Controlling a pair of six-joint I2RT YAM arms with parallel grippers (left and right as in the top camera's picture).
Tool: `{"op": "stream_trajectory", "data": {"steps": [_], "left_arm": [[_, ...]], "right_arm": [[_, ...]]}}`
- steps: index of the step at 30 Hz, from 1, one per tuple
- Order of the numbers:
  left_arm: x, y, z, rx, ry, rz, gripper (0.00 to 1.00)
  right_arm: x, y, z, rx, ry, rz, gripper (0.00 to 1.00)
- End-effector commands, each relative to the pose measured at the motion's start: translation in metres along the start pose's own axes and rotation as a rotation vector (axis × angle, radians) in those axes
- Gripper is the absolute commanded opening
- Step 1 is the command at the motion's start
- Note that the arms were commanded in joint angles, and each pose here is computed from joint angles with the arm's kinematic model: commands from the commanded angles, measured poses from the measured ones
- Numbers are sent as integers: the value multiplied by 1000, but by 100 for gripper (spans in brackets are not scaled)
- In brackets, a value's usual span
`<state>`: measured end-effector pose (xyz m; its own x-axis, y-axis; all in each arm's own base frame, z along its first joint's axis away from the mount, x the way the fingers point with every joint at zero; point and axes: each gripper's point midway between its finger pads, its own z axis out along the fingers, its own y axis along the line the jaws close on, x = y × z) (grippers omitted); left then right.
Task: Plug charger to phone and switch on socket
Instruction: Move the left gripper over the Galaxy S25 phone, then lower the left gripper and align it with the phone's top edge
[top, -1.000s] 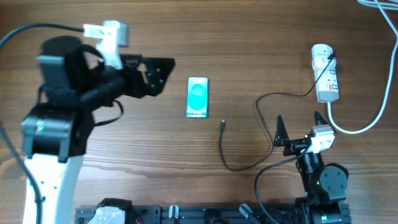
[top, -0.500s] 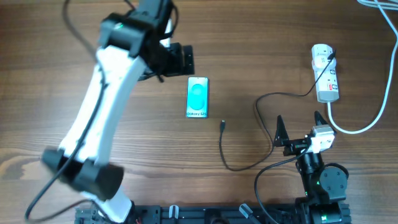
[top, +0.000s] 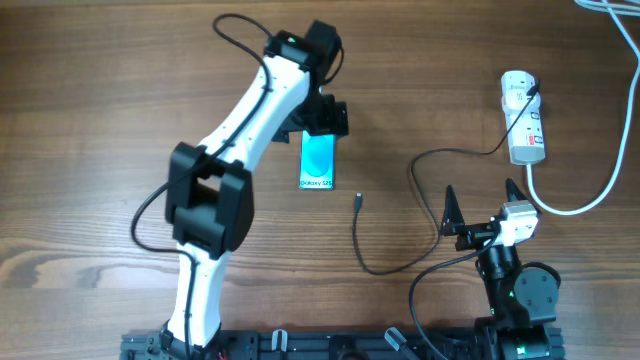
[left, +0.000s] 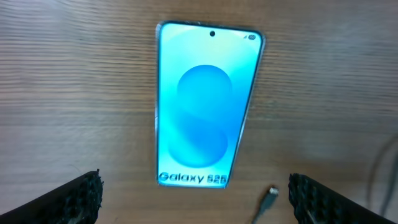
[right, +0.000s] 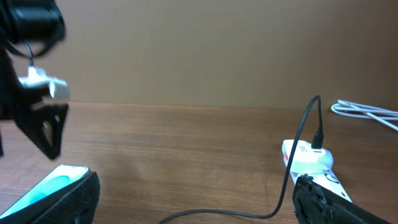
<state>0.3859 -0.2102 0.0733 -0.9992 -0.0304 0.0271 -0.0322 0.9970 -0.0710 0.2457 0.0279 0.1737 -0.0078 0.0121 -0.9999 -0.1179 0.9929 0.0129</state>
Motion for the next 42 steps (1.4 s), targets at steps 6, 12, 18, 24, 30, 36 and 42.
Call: {"op": "stream_trajectory", "data": {"steps": [6,12,18,24,30,36,42], "left_arm": [[-1,-8,16,-12,9,-5,100],[1,-14,17,-9,5,9,100],[2,-16,17,-10,5,15,100],[-3,-19,17,3,-16,16,100],[-3,-19,17,1,-13,17,100],[-5,-20,21,6,-23,17,100],[-3,-17,37,3,-16,16,100]], "right_arm": [[-3,-4,0,20,-12,-10,100],[-3,-4,0,20,-13,-10,100],[-3,-4,0,20,-12,-10,100],[-3,-4,0,20,-13,-10,100],[-3,-4,0,20,-13,-10,100],[-3,-4,0,20,-13,-10,100],[-3,-4,0,20,-13,-10,100]]}}
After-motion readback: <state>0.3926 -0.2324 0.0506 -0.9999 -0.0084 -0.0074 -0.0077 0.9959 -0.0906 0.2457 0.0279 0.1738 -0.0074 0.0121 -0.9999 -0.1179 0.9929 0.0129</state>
